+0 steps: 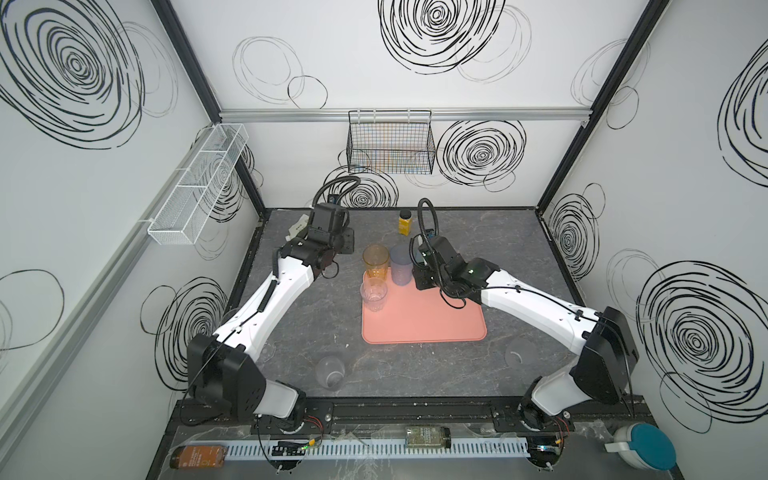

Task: Place the glasses into the tray
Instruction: 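Carry the clear cup over the tray with left gripper while right moves aside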

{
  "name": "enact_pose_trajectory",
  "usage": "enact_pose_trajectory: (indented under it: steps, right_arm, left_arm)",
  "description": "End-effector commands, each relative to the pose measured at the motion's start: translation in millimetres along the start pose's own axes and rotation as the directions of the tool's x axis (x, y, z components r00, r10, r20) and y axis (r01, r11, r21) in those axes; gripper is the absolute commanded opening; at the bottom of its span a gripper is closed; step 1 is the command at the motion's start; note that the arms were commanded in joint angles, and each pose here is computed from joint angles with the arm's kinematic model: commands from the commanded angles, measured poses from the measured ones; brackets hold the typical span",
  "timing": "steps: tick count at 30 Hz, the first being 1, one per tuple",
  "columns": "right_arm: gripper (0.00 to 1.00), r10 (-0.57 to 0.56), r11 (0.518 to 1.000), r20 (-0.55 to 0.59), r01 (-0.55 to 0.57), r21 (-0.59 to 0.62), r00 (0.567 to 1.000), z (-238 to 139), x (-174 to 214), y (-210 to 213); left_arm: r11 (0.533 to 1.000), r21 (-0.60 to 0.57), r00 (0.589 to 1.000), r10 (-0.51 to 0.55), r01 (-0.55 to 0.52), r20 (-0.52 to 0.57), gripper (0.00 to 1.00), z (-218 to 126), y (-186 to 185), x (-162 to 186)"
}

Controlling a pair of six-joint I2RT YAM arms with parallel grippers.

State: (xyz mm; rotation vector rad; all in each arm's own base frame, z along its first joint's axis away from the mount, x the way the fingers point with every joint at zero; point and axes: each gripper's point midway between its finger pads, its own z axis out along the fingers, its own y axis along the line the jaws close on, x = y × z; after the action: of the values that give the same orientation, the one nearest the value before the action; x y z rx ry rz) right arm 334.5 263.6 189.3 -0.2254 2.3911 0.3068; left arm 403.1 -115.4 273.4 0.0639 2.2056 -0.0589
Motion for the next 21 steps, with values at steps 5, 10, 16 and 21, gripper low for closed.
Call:
enact_pose_trajectory:
  steps: [5, 10, 16, 21]
  right_arm:
    - [0.47, 0.069, 0.981, 0.053, -0.078, 0.179, 0.996, -21.1, -2.1, -66.9]
    - [0.48, 0.154, 0.964, 0.067, -0.165, 0.208, 0.986, -29.7, -3.0, -103.8]
    - [0.48, 0.21, 0.947, 0.071, -0.221, 0.232, 0.975, -38.1, 8.8, -132.9]
    - [0.48, 0.226, 0.944, 0.047, -0.231, 0.234, 0.973, -35.7, 26.8, -141.3]
  left_arm:
    - [0.974, 0.205, 0.993, 0.082, -0.098, 0.087, 0.0, -84.0, -94.3, -5.7]
    - [0.916, 0.37, 0.987, 0.156, -0.156, 0.03, 0.0, -99.2, -184.1, 43.9]
    - [0.89, 0.42, 0.971, 0.229, -0.179, -0.07, 0.0, -74.3, -231.9, 105.8]
    - [0.897, 0.379, 0.954, 0.282, -0.225, -0.102, 0.0, -41.1, -236.4, 131.5]
